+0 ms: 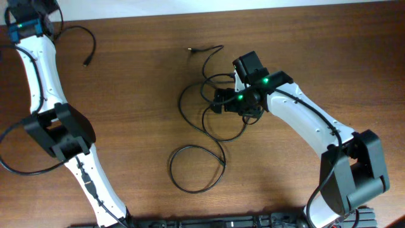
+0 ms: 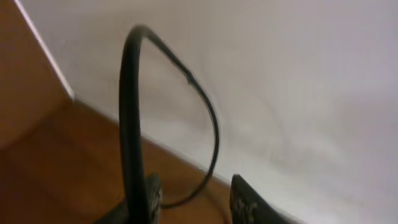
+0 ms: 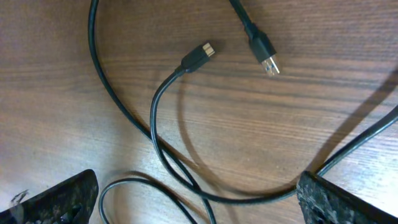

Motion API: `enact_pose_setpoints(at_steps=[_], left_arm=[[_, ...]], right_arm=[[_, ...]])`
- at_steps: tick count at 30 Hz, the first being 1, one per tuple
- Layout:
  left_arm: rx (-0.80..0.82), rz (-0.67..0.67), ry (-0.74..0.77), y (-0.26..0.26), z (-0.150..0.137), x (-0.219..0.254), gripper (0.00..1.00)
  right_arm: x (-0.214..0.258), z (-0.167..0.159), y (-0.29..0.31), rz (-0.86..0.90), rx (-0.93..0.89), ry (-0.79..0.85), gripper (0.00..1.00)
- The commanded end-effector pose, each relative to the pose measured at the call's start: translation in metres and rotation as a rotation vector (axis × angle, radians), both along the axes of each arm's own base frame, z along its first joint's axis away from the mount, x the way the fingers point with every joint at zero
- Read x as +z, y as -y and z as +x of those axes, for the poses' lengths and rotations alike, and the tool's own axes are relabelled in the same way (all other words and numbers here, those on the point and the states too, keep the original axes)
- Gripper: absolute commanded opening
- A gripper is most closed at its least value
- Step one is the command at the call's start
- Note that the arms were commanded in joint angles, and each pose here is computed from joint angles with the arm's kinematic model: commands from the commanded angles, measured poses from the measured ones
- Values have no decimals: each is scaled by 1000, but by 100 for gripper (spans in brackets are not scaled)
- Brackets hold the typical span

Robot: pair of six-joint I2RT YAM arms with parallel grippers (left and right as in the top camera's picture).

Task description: Untangle cables

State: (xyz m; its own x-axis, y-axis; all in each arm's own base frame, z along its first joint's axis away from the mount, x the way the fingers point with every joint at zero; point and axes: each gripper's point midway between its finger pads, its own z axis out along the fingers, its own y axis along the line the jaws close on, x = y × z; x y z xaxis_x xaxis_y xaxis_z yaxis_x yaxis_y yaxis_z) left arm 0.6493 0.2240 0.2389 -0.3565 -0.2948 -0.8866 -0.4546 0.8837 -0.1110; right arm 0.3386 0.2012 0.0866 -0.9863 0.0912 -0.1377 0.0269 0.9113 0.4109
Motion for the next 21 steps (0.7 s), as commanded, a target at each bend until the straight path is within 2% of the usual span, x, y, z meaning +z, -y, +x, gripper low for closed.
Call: enact_pose_setpoints(at_steps=[1, 2, 3, 4, 5, 7, 8, 9, 13, 15, 19, 21], left_arm=[[-11, -30, -118, 3, -9, -36, 41], [-10, -41, -153, 4, -13, -43, 41], [-11, -49, -177, 6, -17, -48, 48], [-11, -56, -196, 7, -20, -51, 61], [-11, -62, -215, 8, -24, -54, 65], [-11, -68, -236, 10, -30, -52, 88], [-11, -69, -237, 10, -32, -48, 96], [-11, -68, -234, 11, -36, -40, 99], [-9, -51, -186, 13, -42, -5, 99], [41, -20, -194, 6, -52, 6, 99], [197, 50, -367, -16, -90, -14, 99], [163, 14, -431, -7, -99, -27, 99]], right_arm=[[-3, -2, 1, -11, 3, -5, 100], [-3, -2, 1, -11, 3, -4, 100], [-3, -2, 1, -11, 3, -4, 100], [-3, -2, 1, -11, 3, -5, 100], [-3, -3, 0, -9, 4, -7, 100], [-3, -3, 1, -10, 4, -10, 100], [-3, -3, 1, -10, 4, -11, 100], [-3, -4, 1, -11, 4, -14, 100], [-4, -6, 2, -14, 5, -21, 100], [-3, -7, 0, -4, 8, -25, 100], [-3, -7, -2, 6, 11, -29, 100], [-2, -8, -3, 13, 14, -31, 100]])
